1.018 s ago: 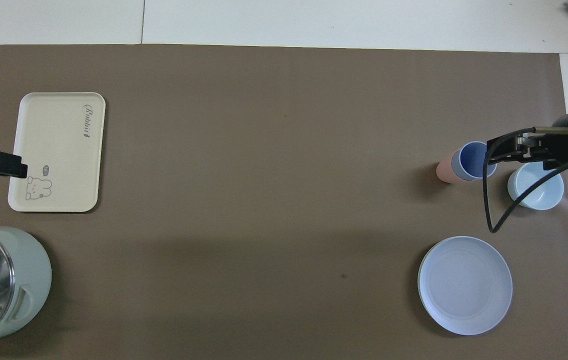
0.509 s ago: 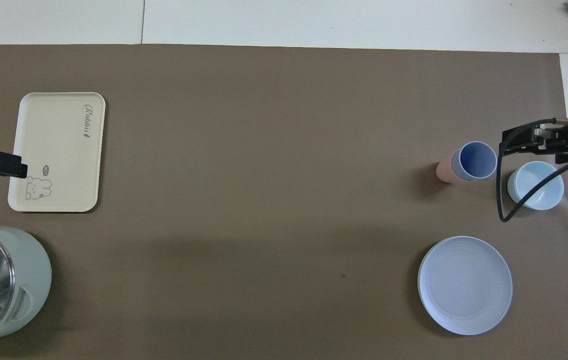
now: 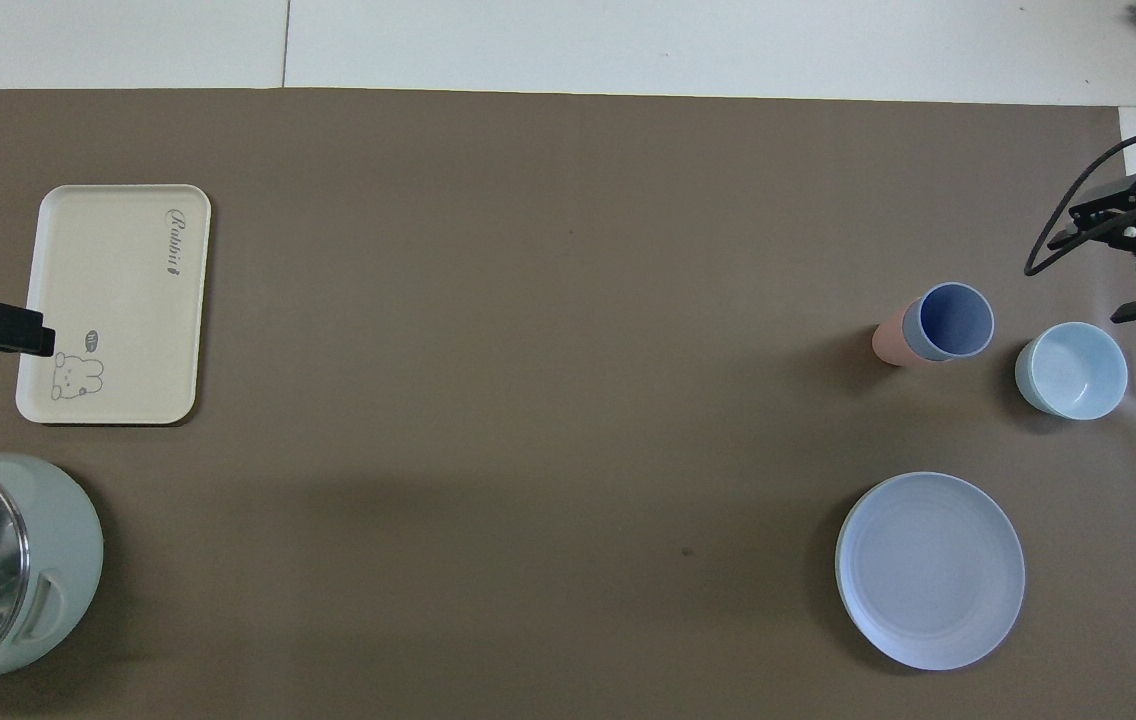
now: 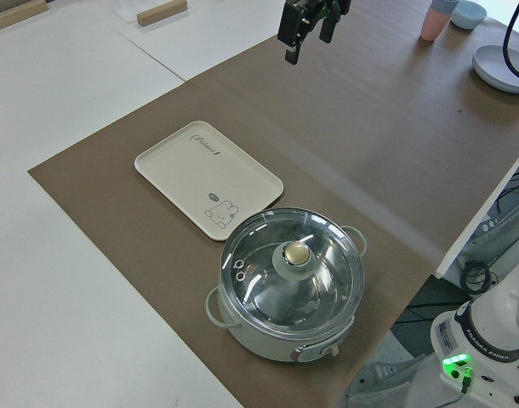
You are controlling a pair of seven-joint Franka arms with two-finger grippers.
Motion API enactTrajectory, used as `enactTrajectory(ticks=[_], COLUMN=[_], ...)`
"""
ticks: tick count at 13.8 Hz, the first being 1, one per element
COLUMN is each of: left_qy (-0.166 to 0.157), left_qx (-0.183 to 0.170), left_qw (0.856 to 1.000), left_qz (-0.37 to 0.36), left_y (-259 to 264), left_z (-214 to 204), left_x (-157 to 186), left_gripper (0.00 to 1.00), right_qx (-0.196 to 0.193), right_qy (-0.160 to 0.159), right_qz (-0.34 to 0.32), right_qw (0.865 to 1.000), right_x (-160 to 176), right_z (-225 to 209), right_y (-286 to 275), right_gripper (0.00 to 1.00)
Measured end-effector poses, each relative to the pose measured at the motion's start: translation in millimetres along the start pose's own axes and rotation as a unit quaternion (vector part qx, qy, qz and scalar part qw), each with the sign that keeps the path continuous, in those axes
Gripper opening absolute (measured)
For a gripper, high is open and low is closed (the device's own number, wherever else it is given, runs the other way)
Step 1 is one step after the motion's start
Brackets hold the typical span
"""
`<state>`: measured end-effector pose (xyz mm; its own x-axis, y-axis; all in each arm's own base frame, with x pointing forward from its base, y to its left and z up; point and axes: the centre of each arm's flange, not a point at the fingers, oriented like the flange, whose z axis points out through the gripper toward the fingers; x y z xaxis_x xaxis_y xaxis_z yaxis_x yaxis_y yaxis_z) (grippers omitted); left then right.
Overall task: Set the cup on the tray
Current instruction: 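Move the right gripper over the nested blue and pink cups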
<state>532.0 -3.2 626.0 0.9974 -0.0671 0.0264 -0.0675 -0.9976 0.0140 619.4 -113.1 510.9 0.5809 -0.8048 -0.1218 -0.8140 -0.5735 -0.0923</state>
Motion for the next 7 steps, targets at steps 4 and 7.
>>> enactTrajectory(ticks=[4, 7], left_qy=[0.0, 0.0], left_qx=[0.0, 0.0], left_qw=[1.0, 1.0], left_qz=[0.0, 0.0], left_y=[0, 0], left_z=[0, 0], left_x=[0, 0], left_gripper=[1.0, 1.0], right_qx=[0.011, 0.014], right_qy=[-0.052, -0.079], right_qz=[0.098, 0.13], right_qw=[0.994, 0.988], right_x=[36, 45], right_z=[57, 92], right_y=[1, -2], right_gripper=[0.96, 0.96])
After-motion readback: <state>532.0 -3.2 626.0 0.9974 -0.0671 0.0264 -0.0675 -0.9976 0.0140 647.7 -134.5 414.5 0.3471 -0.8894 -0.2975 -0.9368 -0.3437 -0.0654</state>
